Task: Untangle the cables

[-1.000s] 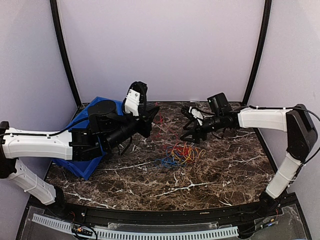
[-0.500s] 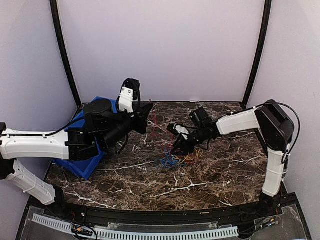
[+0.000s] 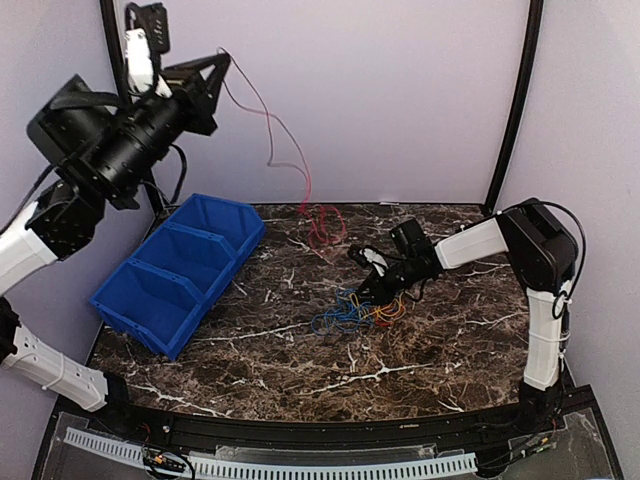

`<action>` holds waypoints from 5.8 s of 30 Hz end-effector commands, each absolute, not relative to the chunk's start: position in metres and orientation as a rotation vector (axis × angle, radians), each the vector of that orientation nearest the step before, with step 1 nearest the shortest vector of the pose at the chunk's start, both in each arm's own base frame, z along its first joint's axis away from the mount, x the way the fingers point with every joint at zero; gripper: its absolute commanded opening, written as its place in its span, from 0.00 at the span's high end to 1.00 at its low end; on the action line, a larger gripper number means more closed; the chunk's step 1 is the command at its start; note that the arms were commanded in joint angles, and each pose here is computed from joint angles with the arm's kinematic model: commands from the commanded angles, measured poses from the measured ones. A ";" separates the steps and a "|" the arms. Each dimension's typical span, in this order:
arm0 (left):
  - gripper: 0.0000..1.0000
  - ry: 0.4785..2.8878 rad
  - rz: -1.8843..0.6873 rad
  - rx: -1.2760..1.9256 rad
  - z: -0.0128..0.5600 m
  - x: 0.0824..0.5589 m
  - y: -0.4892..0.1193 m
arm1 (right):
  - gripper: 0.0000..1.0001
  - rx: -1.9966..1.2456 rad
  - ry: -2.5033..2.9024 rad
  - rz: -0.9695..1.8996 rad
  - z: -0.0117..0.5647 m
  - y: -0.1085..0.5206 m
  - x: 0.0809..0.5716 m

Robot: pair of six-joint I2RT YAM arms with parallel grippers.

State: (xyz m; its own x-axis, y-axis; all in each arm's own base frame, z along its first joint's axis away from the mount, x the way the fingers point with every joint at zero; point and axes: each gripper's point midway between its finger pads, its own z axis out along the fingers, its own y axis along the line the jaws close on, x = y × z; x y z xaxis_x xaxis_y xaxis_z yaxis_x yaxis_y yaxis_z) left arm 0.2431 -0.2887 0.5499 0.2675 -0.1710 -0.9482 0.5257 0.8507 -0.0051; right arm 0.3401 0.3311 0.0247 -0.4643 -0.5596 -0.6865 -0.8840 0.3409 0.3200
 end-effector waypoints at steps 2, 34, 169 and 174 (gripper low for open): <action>1.00 1.014 -0.382 0.227 0.657 0.206 -0.200 | 0.74 -1.167 2.274 0.923 0.001 0.314 0.347; 1.00 1.399 -0.225 0.275 0.505 0.275 -0.233 | 0.30 -1.285 1.988 0.942 0.177 0.283 0.368; 1.00 1.638 -0.325 0.318 0.488 0.496 -0.145 | 0.29 -0.778 2.031 0.776 0.130 0.121 0.357; 1.00 1.666 -0.269 0.316 0.476 0.498 -0.139 | 0.29 -0.777 2.035 0.775 0.130 0.121 0.357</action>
